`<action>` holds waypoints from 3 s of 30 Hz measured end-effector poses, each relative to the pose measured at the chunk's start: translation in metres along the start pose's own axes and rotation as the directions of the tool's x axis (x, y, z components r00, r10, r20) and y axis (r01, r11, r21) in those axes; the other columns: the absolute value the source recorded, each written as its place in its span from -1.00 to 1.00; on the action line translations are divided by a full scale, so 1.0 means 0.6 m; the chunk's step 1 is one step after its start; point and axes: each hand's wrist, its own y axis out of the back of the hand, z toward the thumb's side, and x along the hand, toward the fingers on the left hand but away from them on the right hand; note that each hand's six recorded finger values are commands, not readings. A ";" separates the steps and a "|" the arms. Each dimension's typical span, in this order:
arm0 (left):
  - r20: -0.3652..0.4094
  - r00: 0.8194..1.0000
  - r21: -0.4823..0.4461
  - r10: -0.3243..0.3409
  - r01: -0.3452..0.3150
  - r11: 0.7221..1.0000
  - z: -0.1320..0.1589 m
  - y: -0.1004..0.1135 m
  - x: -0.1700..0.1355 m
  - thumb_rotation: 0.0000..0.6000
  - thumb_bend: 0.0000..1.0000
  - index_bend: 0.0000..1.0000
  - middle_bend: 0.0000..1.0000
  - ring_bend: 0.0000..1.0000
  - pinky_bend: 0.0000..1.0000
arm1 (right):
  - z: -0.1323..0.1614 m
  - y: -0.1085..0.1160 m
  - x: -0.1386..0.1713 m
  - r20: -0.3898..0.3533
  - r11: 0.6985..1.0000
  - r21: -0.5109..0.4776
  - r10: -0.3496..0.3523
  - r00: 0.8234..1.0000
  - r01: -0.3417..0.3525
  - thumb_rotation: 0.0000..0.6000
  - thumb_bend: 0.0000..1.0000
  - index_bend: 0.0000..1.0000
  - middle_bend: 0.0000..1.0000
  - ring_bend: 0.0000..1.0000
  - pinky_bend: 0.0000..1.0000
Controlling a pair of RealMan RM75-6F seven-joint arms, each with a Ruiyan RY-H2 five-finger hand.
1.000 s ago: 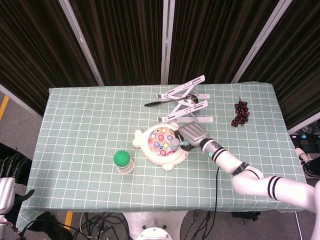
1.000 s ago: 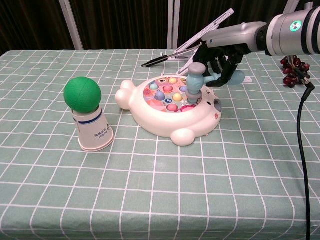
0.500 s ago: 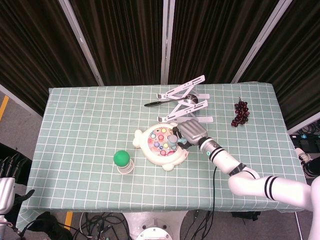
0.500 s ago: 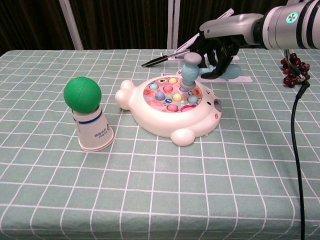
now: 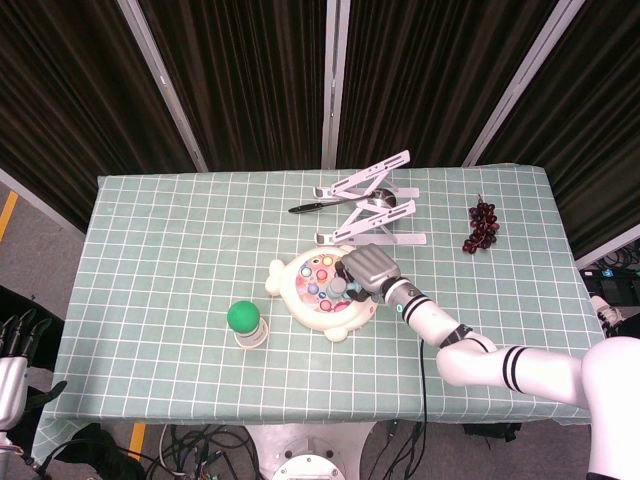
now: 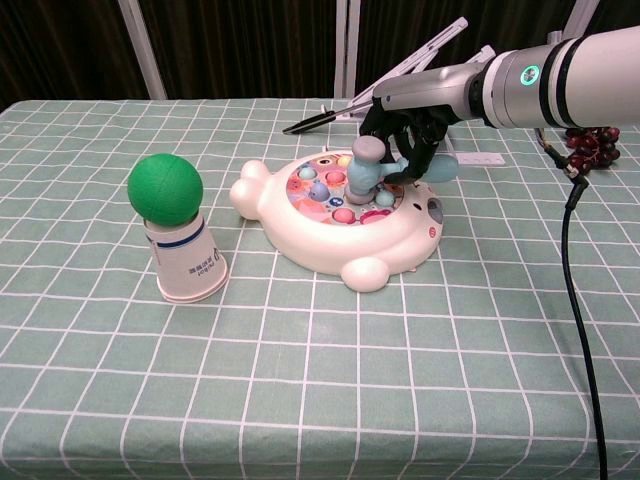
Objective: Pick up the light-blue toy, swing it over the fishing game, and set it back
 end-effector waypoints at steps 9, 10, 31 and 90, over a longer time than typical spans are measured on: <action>0.016 1.000 0.002 0.009 -0.009 1.000 0.007 0.004 0.000 1.00 -1.00 -0.73 -0.92 -1.00 -1.00 | -0.022 0.047 0.045 0.007 0.994 -0.064 -0.093 0.996 0.093 1.00 0.06 0.60 0.38 0.12 0.39; 0.016 1.000 0.002 0.009 -0.009 1.000 0.007 0.004 -0.001 1.00 -1.00 -0.73 -0.92 -1.00 -1.00 | -0.030 0.049 0.050 0.015 0.993 -0.066 -0.098 0.995 0.098 1.00 0.06 0.60 0.38 0.12 0.39; 0.034 0.999 0.023 0.001 -0.002 1.000 0.025 0.011 0.005 1.00 -1.00 -0.73 -0.92 -1.00 -1.00 | -0.220 -0.072 0.108 0.222 0.989 -0.138 -0.012 0.975 0.044 1.00 0.06 0.55 0.33 0.11 0.36; 0.037 0.999 0.025 0.003 -0.004 1.000 0.027 0.011 0.012 1.00 -1.00 -0.73 -0.92 -1.00 -1.00 | -0.222 -0.115 0.185 0.187 0.965 -0.157 -0.180 0.966 0.210 1.00 -0.45 -0.77 -0.57 -0.85 -0.71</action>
